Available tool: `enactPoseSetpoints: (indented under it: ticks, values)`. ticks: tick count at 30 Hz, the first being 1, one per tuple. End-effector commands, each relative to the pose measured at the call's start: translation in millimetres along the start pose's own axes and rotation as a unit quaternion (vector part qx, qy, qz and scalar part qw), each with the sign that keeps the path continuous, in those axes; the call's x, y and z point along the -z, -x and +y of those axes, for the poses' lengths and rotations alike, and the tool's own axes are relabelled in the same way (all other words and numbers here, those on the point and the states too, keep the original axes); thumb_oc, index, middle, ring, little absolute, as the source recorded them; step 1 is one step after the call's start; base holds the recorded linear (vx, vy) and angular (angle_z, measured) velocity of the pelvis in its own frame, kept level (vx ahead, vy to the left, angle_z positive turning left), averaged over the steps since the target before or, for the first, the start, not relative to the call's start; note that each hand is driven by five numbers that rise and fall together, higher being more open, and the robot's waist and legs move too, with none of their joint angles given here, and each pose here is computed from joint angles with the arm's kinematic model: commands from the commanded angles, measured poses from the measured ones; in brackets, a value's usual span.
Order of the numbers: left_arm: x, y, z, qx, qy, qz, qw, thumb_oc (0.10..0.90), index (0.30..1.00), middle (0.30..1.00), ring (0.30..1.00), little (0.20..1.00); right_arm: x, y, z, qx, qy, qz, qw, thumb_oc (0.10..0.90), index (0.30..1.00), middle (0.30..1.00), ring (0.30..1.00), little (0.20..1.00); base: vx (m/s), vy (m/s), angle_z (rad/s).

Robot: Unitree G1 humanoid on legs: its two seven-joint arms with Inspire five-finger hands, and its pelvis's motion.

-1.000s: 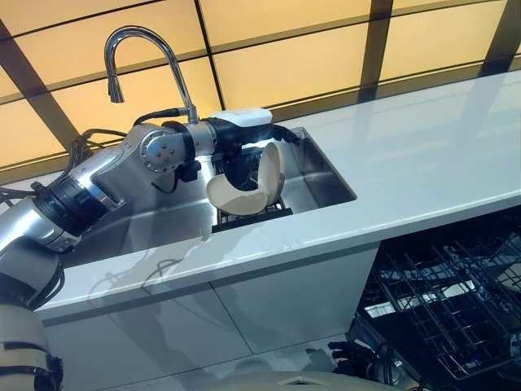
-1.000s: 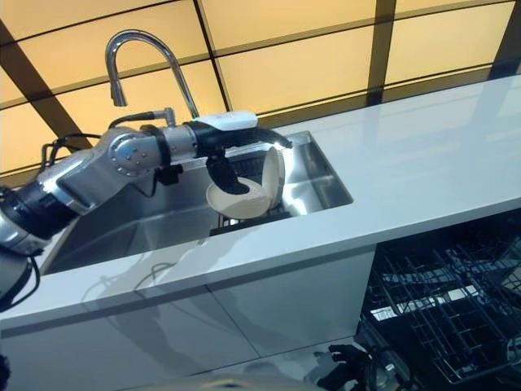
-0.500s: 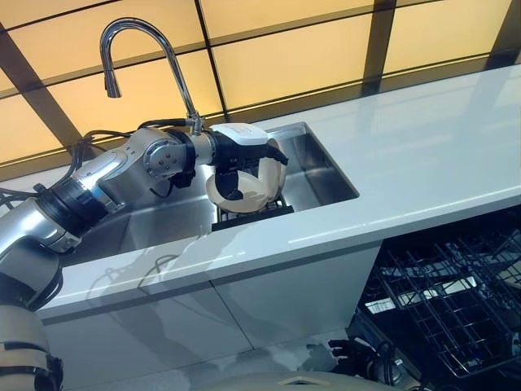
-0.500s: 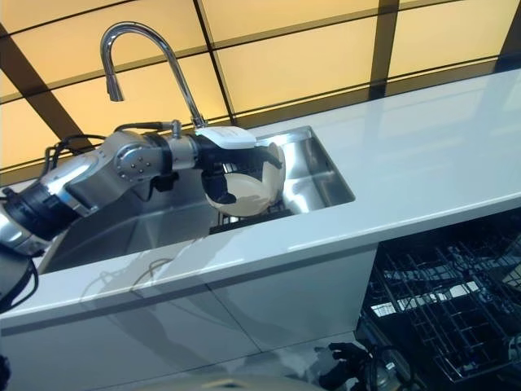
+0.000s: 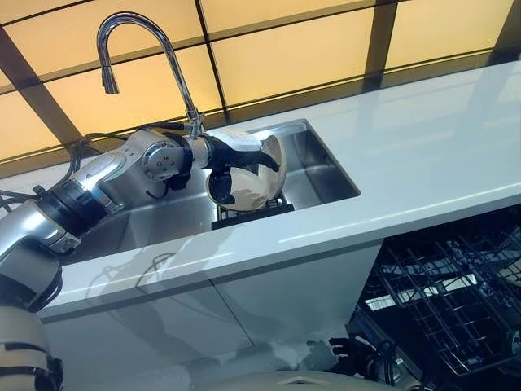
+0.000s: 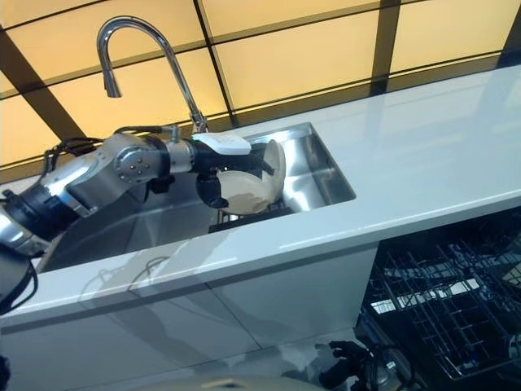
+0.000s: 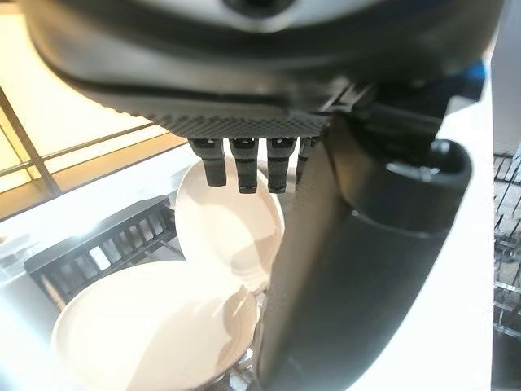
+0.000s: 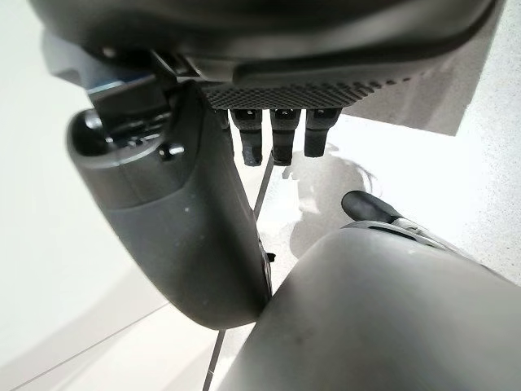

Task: Pick up plates and place into dishwasher.

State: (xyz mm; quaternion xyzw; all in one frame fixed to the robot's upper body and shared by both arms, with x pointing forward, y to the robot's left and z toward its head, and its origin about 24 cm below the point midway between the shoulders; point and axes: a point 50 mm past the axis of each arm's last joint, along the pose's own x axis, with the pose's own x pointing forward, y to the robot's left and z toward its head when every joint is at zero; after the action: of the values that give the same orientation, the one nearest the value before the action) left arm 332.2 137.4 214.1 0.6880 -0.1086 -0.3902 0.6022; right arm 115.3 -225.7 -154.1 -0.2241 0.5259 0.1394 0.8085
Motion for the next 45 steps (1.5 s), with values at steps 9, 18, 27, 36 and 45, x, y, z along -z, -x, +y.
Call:
enactPoseSetpoints:
  ticks: [9,18,27,36,45]
  values:
    - [42.6,34.2,42.8,-0.092,0.009,0.105,0.990,0.800,0.900,0.900,0.900,0.900,1.9,-0.4,21.2,-0.028,0.009,-0.006,1.000,0.800,0.900,0.900,0.900,0.900,0.00,0.000,0.00]
    - [51.4,28.2,28.9,-0.093,0.004,0.120,0.988,0.800,0.900,0.900,0.900,0.900,1.0,-0.5,20.7,-0.027,0.010,-0.008,1.000,0.800,0.900,0.900,0.900,0.900,0.00,0.000,0.00]
    - [55.6,16.2,14.8,-0.098,0.014,0.130,0.987,0.800,0.900,0.900,0.900,0.900,-0.4,-1.0,22.6,-0.029,0.009,-0.008,1.000,0.800,0.900,0.900,0.900,0.900,0.00,0.000,0.00]
    - [57.9,3.2,1.5,-0.111,0.034,0.128,0.985,0.800,0.900,0.900,0.900,0.900,-0.8,-1.0,22.6,-0.029,0.009,-0.009,0.999,0.800,0.900,0.900,0.900,0.900,0.01,0.007,-0.03]
    - [57.5,-5.1,-3.5,-0.114,0.012,0.133,0.984,0.800,0.900,0.900,0.900,0.900,2.0,-0.3,24.4,-0.029,0.007,-0.008,1.000,0.800,0.900,0.900,0.900,0.900,0.03,0.006,-0.04]
